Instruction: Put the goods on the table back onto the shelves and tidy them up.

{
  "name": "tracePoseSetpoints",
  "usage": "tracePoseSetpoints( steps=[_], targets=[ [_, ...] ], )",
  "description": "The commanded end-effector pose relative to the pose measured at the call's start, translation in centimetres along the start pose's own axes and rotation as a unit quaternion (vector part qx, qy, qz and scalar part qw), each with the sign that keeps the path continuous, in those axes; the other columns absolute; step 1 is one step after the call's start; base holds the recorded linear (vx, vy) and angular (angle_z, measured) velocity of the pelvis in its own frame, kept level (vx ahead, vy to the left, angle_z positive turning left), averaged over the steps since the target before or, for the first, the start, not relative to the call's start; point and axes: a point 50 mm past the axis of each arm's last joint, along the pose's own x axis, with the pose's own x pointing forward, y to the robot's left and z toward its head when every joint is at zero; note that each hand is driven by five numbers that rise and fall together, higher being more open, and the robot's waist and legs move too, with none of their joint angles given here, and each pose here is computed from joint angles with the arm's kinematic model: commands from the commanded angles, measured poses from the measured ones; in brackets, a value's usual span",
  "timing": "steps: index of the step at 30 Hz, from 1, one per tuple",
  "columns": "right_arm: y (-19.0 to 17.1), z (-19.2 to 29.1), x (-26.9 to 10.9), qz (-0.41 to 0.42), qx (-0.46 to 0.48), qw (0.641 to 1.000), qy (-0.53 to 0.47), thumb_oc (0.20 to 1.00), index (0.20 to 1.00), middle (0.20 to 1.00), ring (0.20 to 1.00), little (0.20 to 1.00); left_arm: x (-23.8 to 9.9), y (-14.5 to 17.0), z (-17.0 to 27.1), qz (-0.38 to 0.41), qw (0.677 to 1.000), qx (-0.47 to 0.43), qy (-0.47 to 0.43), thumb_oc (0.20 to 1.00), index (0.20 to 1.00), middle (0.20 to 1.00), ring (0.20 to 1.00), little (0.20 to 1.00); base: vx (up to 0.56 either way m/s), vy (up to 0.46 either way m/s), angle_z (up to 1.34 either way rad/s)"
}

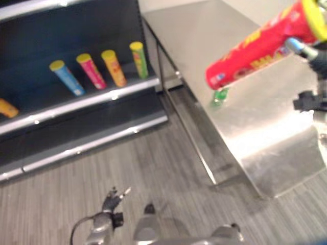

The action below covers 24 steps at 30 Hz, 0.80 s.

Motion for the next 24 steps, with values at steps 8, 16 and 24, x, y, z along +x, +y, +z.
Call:
tracePoseSetpoints(
  steps=[8,16,24],
  targets=[
    [0.6,4.5,3.7,0.070,-0.061,0.990,-0.105,0.200,0.200,0.200,0.200,0.200,-0.2,1.8,-0.7,0.015,1.000,0.020,0.017,1.000,1.000,1.000,1.000,1.000,0.00,0.106,0.33],
    [5.2,5.2,5.7,0.183,-0.060,0.974,-0.115,0.200,0.200,0.200,0.200,0.200,-1.1,1.7,-2.6,0.039,0.997,-0.051,0.040,1.000,1.000,1.000,1.000,1.000,0.06,0.129,0.38],
    [5.3,2.9,4.5,0.163,-0.058,0.982,-0.070,0.200,0.200,0.200,0.200,0.200,-1.0,1.9,-2.1,0.038,0.999,-0.004,0.030,1.000,1.000,1.000,1.000,1.000,0.19,0.495,0.17]
  ],
)
